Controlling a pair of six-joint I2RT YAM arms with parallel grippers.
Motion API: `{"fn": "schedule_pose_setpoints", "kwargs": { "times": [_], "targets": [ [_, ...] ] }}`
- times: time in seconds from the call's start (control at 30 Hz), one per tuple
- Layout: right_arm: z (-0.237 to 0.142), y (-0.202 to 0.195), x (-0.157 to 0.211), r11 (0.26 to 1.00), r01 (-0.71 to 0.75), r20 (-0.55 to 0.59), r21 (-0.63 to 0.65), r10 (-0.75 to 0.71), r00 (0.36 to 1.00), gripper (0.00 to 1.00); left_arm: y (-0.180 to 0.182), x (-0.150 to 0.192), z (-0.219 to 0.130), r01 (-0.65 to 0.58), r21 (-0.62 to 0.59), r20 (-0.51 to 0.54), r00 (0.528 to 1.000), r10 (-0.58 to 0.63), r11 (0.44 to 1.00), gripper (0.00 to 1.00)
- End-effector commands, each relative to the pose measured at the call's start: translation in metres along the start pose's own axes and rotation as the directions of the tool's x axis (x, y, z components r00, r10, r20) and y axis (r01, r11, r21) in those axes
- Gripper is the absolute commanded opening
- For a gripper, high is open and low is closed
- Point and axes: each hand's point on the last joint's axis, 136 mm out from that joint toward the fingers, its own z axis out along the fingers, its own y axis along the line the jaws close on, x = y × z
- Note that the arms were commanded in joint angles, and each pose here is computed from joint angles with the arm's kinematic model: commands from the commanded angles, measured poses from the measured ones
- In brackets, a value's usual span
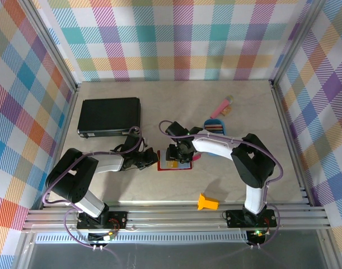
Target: Put the credit cards into the card holder
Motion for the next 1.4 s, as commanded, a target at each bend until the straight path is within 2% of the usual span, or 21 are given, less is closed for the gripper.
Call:
{"fn": "schedule_pose_setpoints", "kwargs": {
  "times": [0.0, 0.33, 1.13, 1.37],
  "targets": [
    [0.002, 0.009, -0.005, 1.0, -0.003, -0.004, -0.024, 0.003, 1.0, 0.49, 0.018, 0.01, 0.0, 0.022, -0.085, -0.022, 0.999, -0.024, 0.996, 0.0],
    [0.008, 0.01, -0.006, 1.0, -0.001, -0.013, -0.025, 0.001, 1.0, 0.47, 0.017, 0.011, -0.001, 0.024, -0.078, -0.023, 0.999, -0.026, 0.997, 0.0],
    [0.014, 0.034, -0.008, 0.99, 0.019, -0.016, -0.143, -0.022, 1.0, 0.44, 0.015, 0.013, 0.0, 0.021, -0.066, -0.034, 0.999, -0.023, 0.998, 0.0],
    [0.003, 0.02, -0.016, 0.998, 0.02, 0.039, -0.061, -0.017, 0.999, 0.45, 0.016, 0.012, 0.0, 0.02, -0.071, -0.031, 0.999, -0.022, 0.997, 0.0]
  ]
}}
